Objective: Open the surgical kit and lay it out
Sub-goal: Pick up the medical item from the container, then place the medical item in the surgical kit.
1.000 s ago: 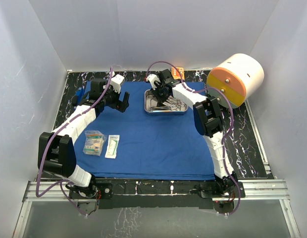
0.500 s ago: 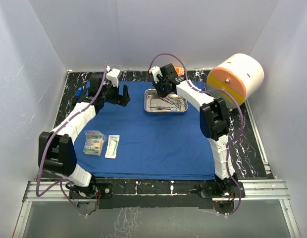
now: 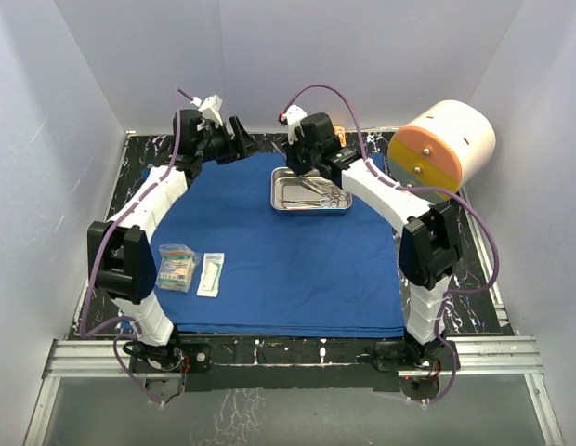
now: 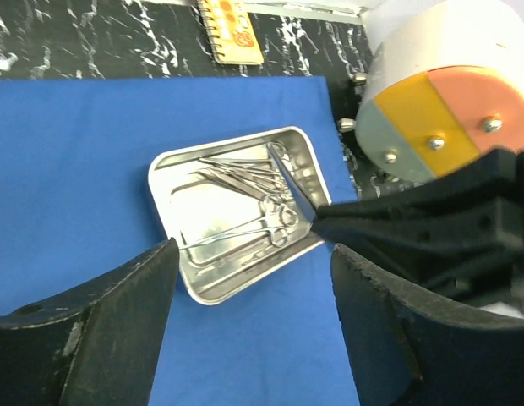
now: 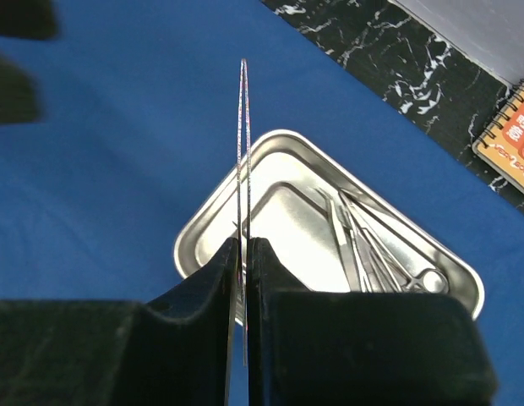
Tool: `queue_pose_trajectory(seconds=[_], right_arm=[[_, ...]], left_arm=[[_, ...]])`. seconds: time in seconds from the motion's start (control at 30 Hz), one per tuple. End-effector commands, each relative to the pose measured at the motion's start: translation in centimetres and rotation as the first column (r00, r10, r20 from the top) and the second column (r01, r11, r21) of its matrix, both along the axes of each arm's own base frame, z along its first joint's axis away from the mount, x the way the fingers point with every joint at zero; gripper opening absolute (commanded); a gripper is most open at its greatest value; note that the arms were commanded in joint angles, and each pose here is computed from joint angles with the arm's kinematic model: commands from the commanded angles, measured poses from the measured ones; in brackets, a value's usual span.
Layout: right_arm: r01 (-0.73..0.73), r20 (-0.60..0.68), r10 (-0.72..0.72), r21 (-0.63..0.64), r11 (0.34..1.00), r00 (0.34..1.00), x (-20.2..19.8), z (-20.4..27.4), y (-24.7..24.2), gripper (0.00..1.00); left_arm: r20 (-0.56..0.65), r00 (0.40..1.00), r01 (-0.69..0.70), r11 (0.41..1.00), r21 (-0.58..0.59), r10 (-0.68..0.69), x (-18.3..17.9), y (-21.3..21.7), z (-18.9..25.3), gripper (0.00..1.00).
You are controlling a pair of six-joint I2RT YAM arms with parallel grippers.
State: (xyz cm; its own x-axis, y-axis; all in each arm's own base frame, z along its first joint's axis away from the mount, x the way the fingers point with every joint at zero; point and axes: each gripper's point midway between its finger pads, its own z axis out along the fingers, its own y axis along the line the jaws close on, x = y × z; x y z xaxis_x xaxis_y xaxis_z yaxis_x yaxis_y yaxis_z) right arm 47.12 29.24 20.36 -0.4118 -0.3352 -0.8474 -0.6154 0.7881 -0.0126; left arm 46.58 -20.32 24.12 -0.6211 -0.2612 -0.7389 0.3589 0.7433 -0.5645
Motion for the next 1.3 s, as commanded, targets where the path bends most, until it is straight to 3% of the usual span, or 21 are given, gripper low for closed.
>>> queue_pose_trajectory(seconds=[0.0,0.2,0.47,0.7,1.07,1.27], right_arm=[[0.048,0.121,-0.061,0.107,0.993,0.991,-0.6,5.0,1.5,0.00],[0.041,0.127,-0.056,0.114,0.993,0.990,-2.2,5.2,2.9,0.00],[0.030,0.127,-0.045,0.118,0.993,0.991,-3.2,5.4,4.4,0.00],[0.039,0.118,-0.053,0.120,0.992,0.992,-3.2,5.3,4.6,0.00],[0.040,0.103,-0.054,0.134,0.990,0.993,-3.3,5.5,4.8,0.00],[0.029,0.095,-0.043,0.142,0.989,0.995,-3.5,5.7,5.0,0.00]], left_arm=[[-0.063,0.998,0.016,0.980,-0.201,-0.030,0.1,-2.4,2.9,0.67],[-0.111,0.993,0.014,0.959,-0.282,-0.047,0.8,-3.8,2.4,0.55],[-0.184,0.983,-0.043,0.962,-0.269,-0.008,1.7,-3.7,0.4,0.37],[-0.188,0.982,-0.042,0.963,-0.267,-0.009,1.6,-3.7,-0.1,0.15],[-0.187,0.982,-0.034,0.966,-0.256,-0.015,1.1,-3.6,-1.0,0.22],[-0.182,0.983,-0.029,0.968,-0.248,-0.018,1.0,-3.6,-1.4,0.16]])
